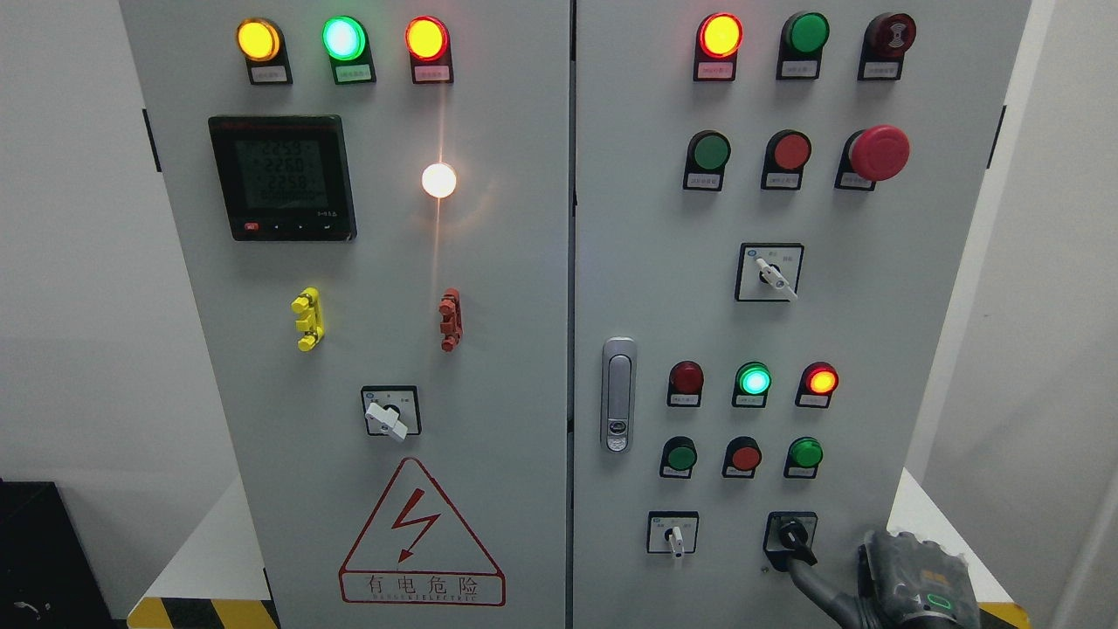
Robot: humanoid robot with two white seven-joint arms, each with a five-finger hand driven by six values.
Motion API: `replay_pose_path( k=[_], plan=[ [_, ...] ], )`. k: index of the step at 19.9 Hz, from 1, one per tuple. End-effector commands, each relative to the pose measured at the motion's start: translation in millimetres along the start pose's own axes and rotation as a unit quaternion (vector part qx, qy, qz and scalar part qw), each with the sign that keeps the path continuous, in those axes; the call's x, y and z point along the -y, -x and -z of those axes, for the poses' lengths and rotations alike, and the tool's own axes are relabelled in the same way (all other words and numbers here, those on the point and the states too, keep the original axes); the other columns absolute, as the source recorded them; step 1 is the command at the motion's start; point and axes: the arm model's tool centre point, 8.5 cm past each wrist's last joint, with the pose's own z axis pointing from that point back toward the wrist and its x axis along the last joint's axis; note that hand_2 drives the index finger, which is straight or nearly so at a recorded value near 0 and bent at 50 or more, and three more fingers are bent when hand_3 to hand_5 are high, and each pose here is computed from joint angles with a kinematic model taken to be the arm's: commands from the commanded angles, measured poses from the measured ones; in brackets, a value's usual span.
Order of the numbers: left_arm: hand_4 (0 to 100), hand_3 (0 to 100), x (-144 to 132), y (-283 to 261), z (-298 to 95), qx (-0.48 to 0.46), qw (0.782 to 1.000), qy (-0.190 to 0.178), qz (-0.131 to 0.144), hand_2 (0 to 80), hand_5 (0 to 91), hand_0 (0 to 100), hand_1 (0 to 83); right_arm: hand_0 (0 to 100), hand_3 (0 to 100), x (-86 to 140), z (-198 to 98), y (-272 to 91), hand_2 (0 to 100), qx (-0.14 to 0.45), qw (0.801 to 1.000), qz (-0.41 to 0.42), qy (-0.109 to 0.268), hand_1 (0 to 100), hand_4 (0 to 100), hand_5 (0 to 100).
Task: Flip black knob to close circuit
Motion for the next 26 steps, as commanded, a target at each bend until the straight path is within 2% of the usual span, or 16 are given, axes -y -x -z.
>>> replay_pose_path(
  k=[1, 15, 26],
  plan=[
    [0, 0, -0.1, 0.0, 0.0, 0.0, 1.0, 0.0, 0.0, 0.0, 0.0, 12, 55.6, 0, 100, 3.4, -0.7, 0.3, 88, 0.002, 1.0, 0.006, 0.005, 0, 90, 87],
    [0, 0, -0.1, 0.0, 0.0, 0.0, 1.0, 0.0, 0.0, 0.0, 0.0, 12, 55.6, 0, 100, 0.4, -1.1, 1.2, 87, 0.001, 1.0, 0.012, 0.001, 1, 90, 87],
    [0, 0, -0.1, 0.0, 0.0, 0.0, 1.0, 0.0, 0.0, 0.0, 0.0, 12, 55.6, 0, 100, -2.8, -5.0, -18.3, 87, 0.026, 0.999, 0.021, -0.001, 1, 90, 87]
  ],
)
